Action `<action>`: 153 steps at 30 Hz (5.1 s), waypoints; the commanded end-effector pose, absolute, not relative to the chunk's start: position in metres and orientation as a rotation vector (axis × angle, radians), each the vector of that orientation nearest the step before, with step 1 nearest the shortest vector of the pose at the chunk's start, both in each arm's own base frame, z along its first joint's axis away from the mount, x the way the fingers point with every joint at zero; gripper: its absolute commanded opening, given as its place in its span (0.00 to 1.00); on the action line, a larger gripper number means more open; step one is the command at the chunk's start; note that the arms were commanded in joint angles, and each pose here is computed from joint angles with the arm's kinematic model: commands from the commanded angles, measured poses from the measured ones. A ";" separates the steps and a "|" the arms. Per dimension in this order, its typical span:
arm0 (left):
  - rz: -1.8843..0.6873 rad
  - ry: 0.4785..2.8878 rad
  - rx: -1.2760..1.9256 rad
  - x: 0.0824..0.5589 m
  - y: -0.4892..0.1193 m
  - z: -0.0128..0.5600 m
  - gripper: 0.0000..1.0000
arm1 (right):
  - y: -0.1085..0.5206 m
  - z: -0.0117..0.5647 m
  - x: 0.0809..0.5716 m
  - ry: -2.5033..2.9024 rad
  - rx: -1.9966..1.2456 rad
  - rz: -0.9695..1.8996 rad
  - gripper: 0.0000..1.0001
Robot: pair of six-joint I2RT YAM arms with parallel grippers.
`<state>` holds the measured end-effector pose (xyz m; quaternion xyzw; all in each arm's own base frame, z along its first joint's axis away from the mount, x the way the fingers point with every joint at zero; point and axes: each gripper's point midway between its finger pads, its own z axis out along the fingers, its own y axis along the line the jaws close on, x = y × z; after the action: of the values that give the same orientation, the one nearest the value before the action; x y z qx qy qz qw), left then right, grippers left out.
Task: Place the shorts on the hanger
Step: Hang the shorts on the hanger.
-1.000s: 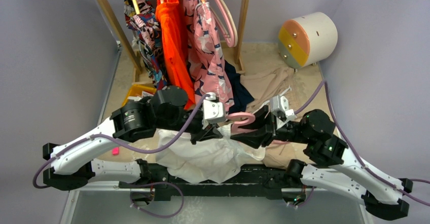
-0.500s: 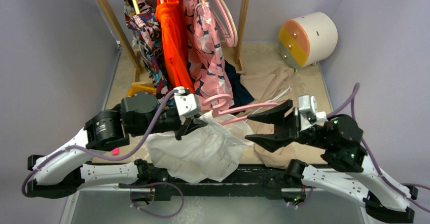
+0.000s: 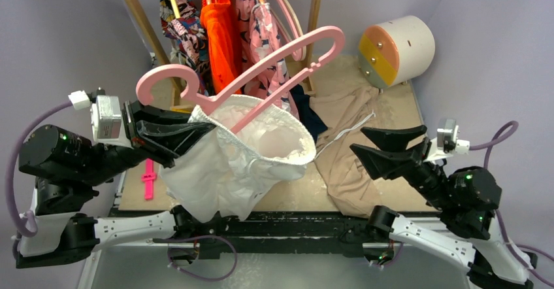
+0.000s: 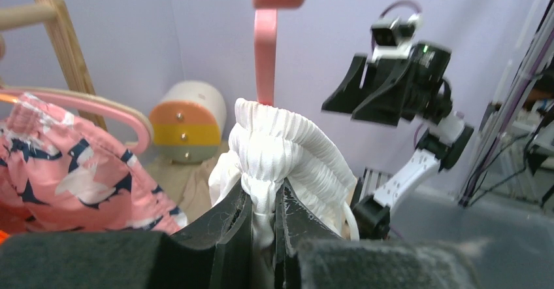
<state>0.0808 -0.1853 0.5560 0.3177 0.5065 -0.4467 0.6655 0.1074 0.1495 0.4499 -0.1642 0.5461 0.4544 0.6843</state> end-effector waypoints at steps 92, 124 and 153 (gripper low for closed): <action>-1.034 1.518 0.801 0.076 -0.196 0.420 0.00 | 0.139 0.316 0.191 1.908 0.206 0.528 0.00; -0.731 1.850 0.935 0.094 -0.188 0.319 0.00 | 0.134 0.342 0.190 1.926 0.073 0.435 0.00; -1.045 1.388 0.776 0.103 -0.255 0.429 0.00 | 0.287 0.507 0.168 1.545 -0.419 1.101 0.00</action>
<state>0.1066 -0.2531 0.3493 0.3543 0.6775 -0.3908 0.5126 0.1787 0.2782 0.4315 -0.1454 0.7342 0.4111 0.5205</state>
